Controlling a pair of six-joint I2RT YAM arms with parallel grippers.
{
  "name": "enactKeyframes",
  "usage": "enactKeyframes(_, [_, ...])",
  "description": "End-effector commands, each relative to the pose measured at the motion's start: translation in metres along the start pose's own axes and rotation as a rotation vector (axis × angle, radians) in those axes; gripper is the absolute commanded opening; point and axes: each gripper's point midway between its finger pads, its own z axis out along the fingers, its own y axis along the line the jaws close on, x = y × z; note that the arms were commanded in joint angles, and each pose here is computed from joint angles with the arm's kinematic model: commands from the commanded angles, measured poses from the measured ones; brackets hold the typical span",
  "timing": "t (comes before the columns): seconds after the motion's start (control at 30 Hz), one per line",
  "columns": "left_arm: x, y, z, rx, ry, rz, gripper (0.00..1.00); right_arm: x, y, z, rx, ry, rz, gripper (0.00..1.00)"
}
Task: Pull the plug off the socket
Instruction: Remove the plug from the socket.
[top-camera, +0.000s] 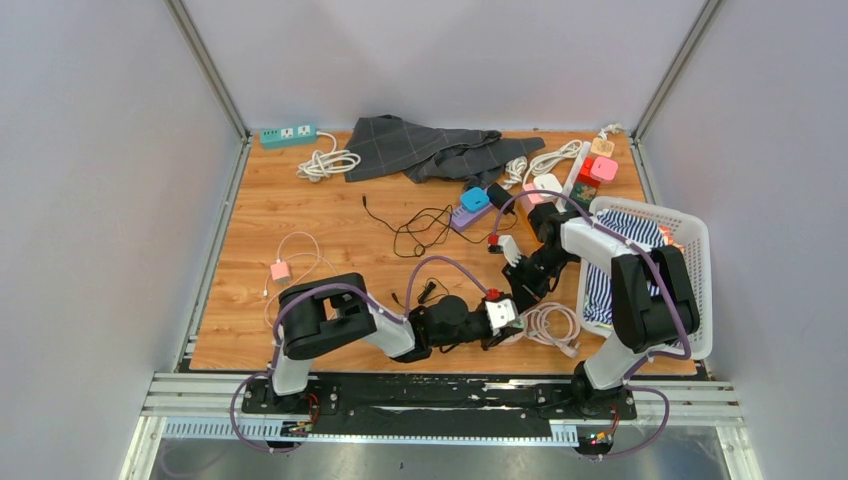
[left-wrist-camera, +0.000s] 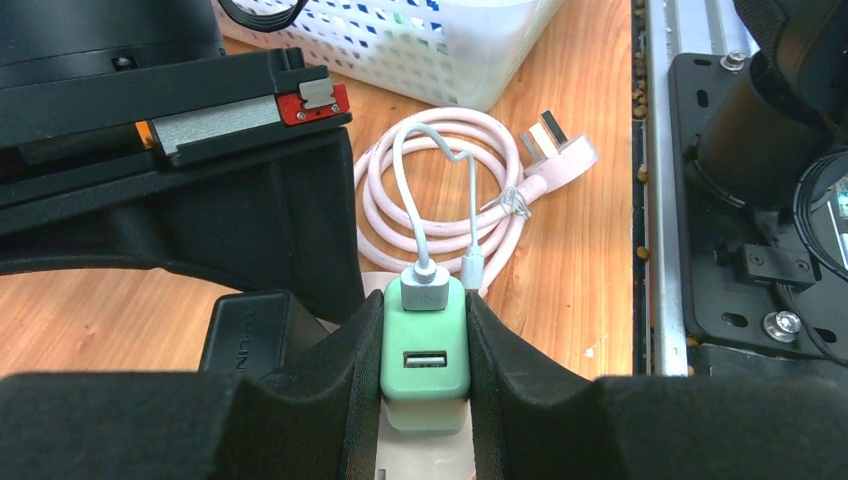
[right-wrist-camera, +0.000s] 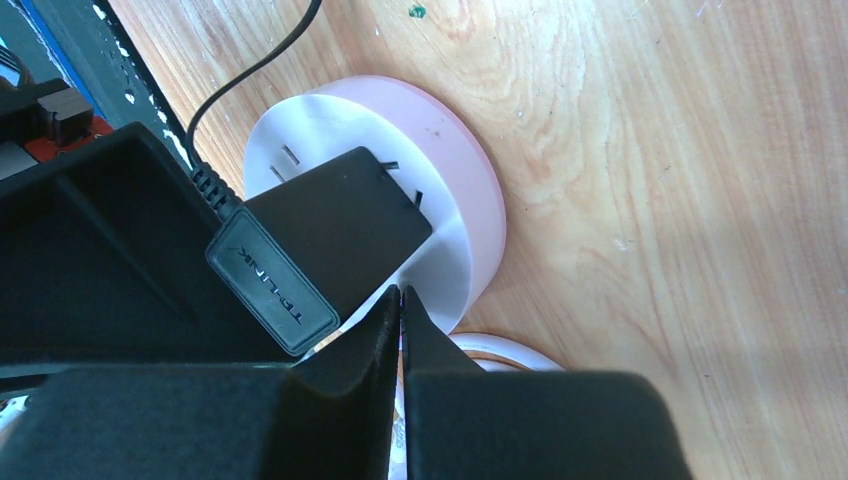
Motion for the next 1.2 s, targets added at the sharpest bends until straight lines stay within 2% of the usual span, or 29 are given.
enactKeyframes(0.0, [0.043,0.014,-0.009,-0.063,0.173,0.06,0.0,0.045,-0.034,0.018,0.119,0.209,-0.032,0.06])
enactKeyframes(0.2, [0.032,0.017,-0.011,0.03,0.09,-0.165,0.0,0.048,-0.035,0.019,0.12,0.218,-0.029,0.06])
enactKeyframes(0.3, [0.037,0.026,-0.014,-0.026,0.106,-0.128,0.0,0.048,-0.036,0.019,0.123,0.219,-0.03,0.06])
enactKeyframes(0.4, [0.043,0.024,-0.012,-0.087,0.155,0.013,0.0,0.048,-0.035,0.019,0.121,0.219,-0.029,0.06])
enactKeyframes(0.47, [0.046,0.019,-0.01,-0.086,0.176,0.05,0.0,0.048,-0.035,0.019,0.121,0.22,-0.029,0.06])
enactKeyframes(0.57, [0.047,0.026,-0.013,-0.119,0.182,0.011,0.0,0.048,-0.035,0.019,0.121,0.221,-0.03,0.06])
enactKeyframes(0.63, [0.046,0.029,-0.014,-0.095,0.172,-0.069,0.0,0.048,-0.035,0.019,0.121,0.22,-0.03,0.06])
enactKeyframes(0.77, [0.039,0.036,-0.018,-0.073,0.102,-0.164,0.0,0.048,-0.035,0.019,0.122,0.22,-0.031,0.06])
enactKeyframes(0.83, [0.038,0.039,-0.02,-0.088,0.092,-0.135,0.0,0.048,-0.035,0.019,0.122,0.221,-0.03,0.06])
enactKeyframes(1.0, [0.043,0.024,-0.014,-0.099,0.138,0.055,0.0,0.049,-0.035,0.019,0.12,0.222,-0.029,0.06])
enactKeyframes(1.1, [0.039,0.033,-0.018,-0.146,0.122,0.013,0.0,0.049,-0.035,0.019,0.122,0.223,-0.029,0.06])
enactKeyframes(1.17, [0.037,0.036,-0.022,-0.118,0.083,-0.08,0.0,0.049,-0.035,0.019,0.123,0.223,-0.03,0.06])
